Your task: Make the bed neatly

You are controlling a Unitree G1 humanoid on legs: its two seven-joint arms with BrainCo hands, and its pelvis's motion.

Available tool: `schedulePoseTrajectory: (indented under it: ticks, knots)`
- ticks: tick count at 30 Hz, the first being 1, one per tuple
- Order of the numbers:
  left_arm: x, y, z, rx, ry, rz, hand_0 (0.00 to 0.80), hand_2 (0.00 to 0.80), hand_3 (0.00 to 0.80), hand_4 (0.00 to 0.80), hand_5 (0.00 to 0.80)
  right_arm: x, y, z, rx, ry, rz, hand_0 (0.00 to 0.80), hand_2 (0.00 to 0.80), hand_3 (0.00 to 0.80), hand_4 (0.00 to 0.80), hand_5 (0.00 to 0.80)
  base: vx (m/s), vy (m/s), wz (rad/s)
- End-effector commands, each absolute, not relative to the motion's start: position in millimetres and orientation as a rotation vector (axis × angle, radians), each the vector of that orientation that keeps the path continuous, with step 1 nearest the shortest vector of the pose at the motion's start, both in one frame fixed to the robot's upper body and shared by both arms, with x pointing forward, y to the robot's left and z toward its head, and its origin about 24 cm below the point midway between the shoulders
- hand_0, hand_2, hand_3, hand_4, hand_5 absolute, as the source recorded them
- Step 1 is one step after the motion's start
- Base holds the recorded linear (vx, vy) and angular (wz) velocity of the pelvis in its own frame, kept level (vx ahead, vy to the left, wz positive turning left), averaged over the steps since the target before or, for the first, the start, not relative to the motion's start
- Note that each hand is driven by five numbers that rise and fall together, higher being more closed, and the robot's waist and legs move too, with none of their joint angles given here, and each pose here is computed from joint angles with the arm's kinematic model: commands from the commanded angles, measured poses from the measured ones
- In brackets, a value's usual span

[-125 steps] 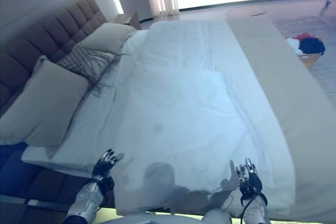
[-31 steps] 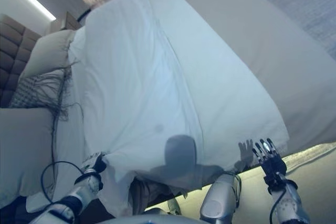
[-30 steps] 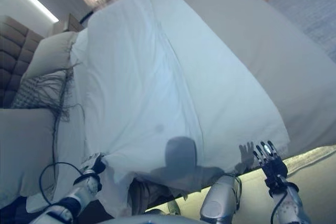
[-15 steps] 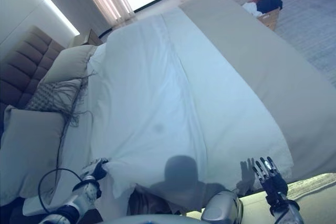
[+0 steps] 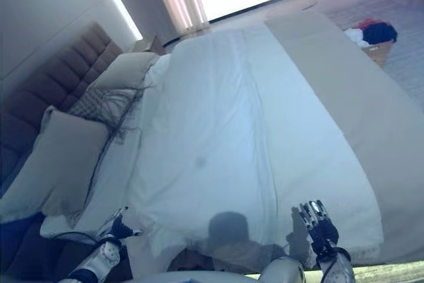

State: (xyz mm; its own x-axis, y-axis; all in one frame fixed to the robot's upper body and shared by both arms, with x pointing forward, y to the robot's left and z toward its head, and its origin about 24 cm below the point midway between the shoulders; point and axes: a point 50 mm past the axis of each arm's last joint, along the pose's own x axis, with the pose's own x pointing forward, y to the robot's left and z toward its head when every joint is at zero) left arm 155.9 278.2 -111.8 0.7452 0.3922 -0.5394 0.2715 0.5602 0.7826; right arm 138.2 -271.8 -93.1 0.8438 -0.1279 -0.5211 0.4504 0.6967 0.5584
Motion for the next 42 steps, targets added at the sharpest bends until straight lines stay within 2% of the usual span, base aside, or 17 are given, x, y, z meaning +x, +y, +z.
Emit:
schedulePoseTrajectory:
  ticks: [1, 5, 8, 12, 17, 23, 30, 36, 42]
  knots:
    - [180.3, 327.1, -70.5, 1.023, 0.659, 0.264, 0.0, 0.0, 0.0, 0.0, 0.0, 181.1, -242.5, -76.3, 0.88, 0.313, -0.256, 0.0, 0.0, 0.0, 0.0, 0.0, -0.052, -0.152, 0.25]
    - [165.5, 326.3, -76.9, 0.924, 0.688, 0.311, 0.0, 0.0, 0.0, 0.0, 0.0, 206.5, -219.2, -59.0, 0.925, 0.288, -0.238, 0.0, 0.0, 0.0, 0.0, 0.0, 0.009, -0.083, 0.12]
    - [160.9, 318.8, -81.2, 0.764, 0.673, 0.338, 0.0, 0.0, 0.0, 0.0, 0.0, 212.2, -205.9, -56.1, 0.925, 0.288, -0.248, 0.0, 0.0, 0.0, 0.0, 0.0, 0.034, -0.002, 0.14]
    - [164.4, 300.3, -82.6, 0.584, 0.607, 0.285, 0.0, 0.0, 0.0, 0.0, 0.0, 211.3, -197.2, -58.6, 0.917, 0.304, -0.269, 0.0, 0.0, 0.0, 0.0, 0.0, 0.022, 0.015, 0.24]
    - [178.2, 269.6, -74.3, 0.408, 0.493, 0.111, 0.0, 0.0, 0.0, 0.0, 0.0, 212.2, -197.9, -59.0, 0.934, 0.275, -0.316, 0.0, 0.0, 0.0, 0.0, 0.0, -0.038, 0.046, 0.08]
    - [197.1, 255.5, -54.7, 0.286, 0.416, -0.017, 0.0, 0.0, 0.0, 0.0, 0.0, 214.8, -200.8, -54.4, 0.958, 0.202, -0.337, 0.0, 0.0, 0.0, 0.0, 0.0, -0.092, 0.077, 0.02]
    - [198.8, 251.3, -57.6, 0.225, 0.424, 0.059, 0.0, 0.0, 0.0, 0.0, 0.0, 206.4, -183.9, -64.8, 0.986, 0.281, -0.288, 0.0, 0.0, 0.0, 0.0, 0.0, -0.072, -0.075, 0.07]
    - [200.6, 241.9, -58.9, 0.195, 0.422, 0.0, 0.0, 0.0, 0.0, 0.0, 0.0, 198.5, -209.3, -73.1, 0.912, 0.323, -0.345, 0.0, 0.0, 0.0, 0.0, 0.0, -0.027, -0.103, -0.01]
    - [182.3, 238.4, -68.0, 0.159, 0.463, -0.003, 0.0, 0.0, 0.0, 0.0, 0.0, 196.9, -226.1, -69.3, 0.94, 0.295, -0.378, 0.0, 0.0, 0.0, 0.0, 0.0, 0.016, 0.138, -0.11]
